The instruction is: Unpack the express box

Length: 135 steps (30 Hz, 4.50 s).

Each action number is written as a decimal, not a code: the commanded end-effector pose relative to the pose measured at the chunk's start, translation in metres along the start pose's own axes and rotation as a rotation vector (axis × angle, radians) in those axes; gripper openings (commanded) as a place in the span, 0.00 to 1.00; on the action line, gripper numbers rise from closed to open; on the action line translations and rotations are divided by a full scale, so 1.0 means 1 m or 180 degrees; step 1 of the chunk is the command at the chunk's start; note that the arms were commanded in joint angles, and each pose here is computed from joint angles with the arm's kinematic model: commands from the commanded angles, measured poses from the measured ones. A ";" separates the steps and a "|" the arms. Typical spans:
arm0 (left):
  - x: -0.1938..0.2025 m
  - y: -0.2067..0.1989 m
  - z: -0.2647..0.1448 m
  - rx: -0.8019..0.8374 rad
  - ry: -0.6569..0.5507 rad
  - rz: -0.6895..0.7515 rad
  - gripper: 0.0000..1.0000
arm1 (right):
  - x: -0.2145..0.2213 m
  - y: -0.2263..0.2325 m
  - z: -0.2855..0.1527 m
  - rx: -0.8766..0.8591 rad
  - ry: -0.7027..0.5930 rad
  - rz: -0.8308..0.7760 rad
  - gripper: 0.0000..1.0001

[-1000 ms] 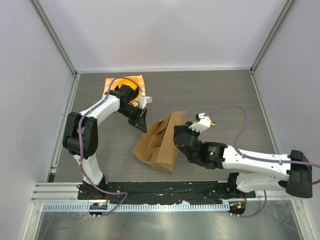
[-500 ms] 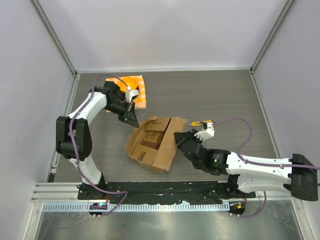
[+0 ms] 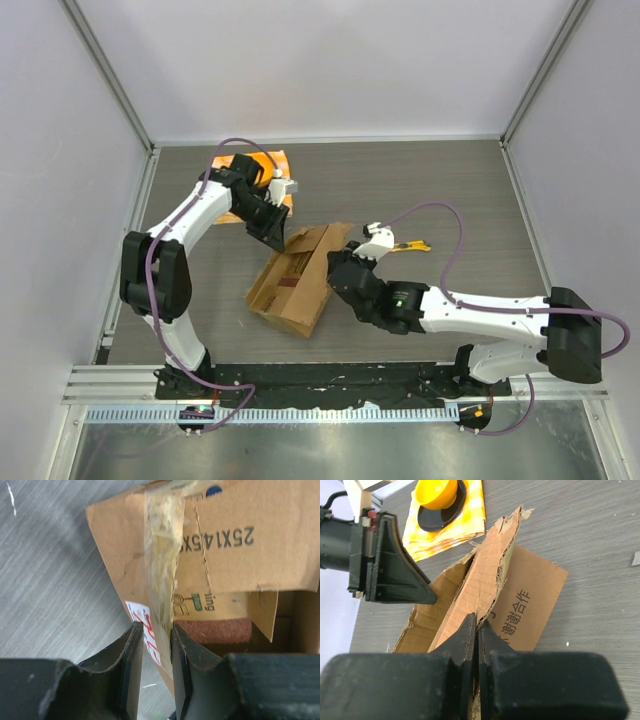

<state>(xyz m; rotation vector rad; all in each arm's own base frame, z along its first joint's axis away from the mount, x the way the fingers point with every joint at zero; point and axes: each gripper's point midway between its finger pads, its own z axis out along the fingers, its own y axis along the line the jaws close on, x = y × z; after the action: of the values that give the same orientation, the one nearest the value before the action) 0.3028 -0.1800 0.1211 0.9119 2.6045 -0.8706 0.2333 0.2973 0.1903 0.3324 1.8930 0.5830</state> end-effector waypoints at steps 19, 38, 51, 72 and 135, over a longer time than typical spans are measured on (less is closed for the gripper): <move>-0.073 0.033 0.030 -0.0615 -0.0333 0.0446 0.39 | 0.064 0.008 0.014 -0.0067 0.0744 -0.1284 0.01; -0.066 0.025 0.069 -0.0470 -0.0118 0.0648 0.05 | 0.077 0.013 0.012 -0.0294 0.0911 -0.1183 0.01; -0.062 0.053 -0.005 -0.0693 -0.0360 0.0450 0.00 | 0.074 -0.050 -0.007 0.0031 0.0845 -0.0959 0.01; -0.033 0.093 -0.019 -0.0801 -0.0299 0.0203 0.00 | 0.122 -0.152 -0.033 0.0493 0.1132 -0.0734 0.01; -0.065 0.004 -0.028 0.0583 -0.1232 -0.1009 0.00 | 0.074 0.066 -0.010 -0.0274 0.1373 -0.1339 0.56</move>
<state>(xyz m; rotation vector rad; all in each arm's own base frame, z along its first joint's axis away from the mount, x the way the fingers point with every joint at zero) 0.3379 -0.1922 0.1462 0.4668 2.5174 -1.1591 0.2116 0.3693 0.1764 -0.2902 2.1787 0.3111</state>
